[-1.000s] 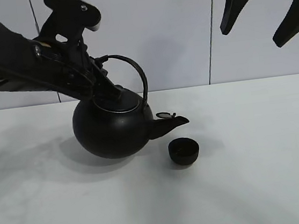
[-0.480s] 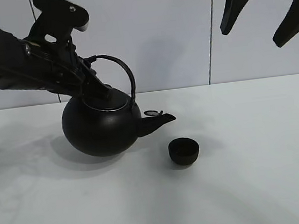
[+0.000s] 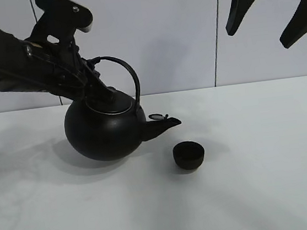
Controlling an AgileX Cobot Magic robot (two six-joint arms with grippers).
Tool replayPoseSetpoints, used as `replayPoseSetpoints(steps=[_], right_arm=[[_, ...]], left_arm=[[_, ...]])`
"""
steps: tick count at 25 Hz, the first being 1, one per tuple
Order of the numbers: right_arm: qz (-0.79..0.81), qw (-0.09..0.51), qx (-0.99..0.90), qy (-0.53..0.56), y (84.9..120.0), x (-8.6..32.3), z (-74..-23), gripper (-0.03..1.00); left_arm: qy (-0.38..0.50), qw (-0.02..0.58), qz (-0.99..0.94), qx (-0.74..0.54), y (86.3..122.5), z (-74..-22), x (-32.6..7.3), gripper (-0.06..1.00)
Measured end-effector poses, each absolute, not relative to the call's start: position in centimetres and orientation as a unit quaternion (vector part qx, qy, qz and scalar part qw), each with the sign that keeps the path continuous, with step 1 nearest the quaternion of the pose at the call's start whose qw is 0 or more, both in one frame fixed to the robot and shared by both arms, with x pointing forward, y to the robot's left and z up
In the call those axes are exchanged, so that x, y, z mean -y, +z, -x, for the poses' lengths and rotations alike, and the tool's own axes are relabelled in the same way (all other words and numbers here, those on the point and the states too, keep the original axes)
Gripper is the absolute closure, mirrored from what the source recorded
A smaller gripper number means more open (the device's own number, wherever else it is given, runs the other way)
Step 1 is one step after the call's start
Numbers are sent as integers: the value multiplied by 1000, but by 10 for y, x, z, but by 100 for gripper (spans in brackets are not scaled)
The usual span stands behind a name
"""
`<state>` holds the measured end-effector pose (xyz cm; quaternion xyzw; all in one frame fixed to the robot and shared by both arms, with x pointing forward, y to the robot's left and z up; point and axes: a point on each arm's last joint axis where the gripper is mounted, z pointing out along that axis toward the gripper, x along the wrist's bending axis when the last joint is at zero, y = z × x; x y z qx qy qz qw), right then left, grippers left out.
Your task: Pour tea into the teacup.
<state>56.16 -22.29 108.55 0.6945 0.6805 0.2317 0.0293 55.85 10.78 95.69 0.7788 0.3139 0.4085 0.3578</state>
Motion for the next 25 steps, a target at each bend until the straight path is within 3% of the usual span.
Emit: replayPoseSetpoints(steps=[25], right_arm=[[-694,30,-680,232,1086,223,-562,41]], left_arm=[[421,343,-790,-283,957,-558,-108,84]])
